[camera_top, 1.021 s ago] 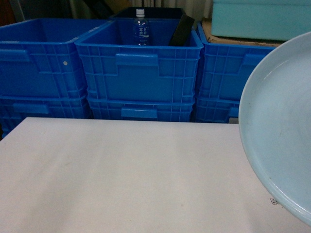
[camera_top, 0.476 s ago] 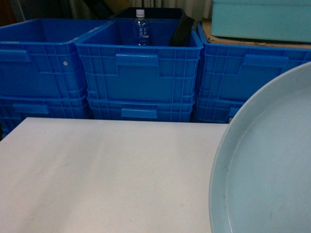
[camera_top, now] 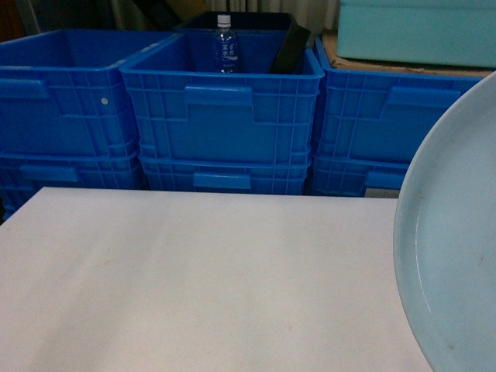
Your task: Place blue tray on left shelf second layer neatly
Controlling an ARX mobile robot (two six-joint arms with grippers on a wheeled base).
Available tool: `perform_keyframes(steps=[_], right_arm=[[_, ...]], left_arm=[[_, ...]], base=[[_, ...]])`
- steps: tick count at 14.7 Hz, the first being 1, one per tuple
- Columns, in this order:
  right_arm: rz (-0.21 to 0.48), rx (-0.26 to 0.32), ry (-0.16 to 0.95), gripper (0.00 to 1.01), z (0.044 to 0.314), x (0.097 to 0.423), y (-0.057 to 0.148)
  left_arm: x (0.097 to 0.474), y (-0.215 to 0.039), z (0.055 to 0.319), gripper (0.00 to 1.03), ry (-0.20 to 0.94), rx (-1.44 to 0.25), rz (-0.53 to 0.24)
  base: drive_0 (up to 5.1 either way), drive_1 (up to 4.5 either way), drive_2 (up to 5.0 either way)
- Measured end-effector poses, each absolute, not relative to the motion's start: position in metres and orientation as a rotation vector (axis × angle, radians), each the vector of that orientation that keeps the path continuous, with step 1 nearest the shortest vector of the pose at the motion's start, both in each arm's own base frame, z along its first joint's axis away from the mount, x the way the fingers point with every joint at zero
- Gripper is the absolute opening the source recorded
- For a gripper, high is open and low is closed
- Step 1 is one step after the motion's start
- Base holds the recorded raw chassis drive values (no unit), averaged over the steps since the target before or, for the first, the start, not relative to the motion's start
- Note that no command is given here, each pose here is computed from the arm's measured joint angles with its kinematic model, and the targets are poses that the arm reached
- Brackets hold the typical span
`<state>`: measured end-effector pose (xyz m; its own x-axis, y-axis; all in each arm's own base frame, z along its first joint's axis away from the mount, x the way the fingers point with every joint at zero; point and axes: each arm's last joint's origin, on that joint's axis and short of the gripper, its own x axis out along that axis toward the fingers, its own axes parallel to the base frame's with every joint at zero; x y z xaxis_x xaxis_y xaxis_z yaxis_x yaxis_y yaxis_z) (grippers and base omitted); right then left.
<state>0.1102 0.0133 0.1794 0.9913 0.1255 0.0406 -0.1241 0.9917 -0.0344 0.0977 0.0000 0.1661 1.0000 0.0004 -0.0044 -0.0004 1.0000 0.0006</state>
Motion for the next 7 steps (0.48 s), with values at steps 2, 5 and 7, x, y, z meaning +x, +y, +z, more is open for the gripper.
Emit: perform_keyframes(steps=[2,5,7], right_arm=[[0.125,-0.033,-0.043,0.02,0.1794,0.1102,0.0133],[0.127,-0.034,-0.042,0.02,0.1794,0.1103,0.0133],[0.124,-0.036,-0.043,0.02,0.1794,0.1103,0.0133]], left_arm=[[0.0977,0.0000,0.1661,0.98,0.004,0.001,0.000],[0.0977,0.0001,0.1661,0.98,0.004,0.000,0.002],[0.0977,0.0000,0.1661,0.98,0.004,0.000,0.000]], base=[[-0.3,-0.33,-0.3],[-1.7,-1.73,-1.7],[-1.7,-1.68,-1.7]])
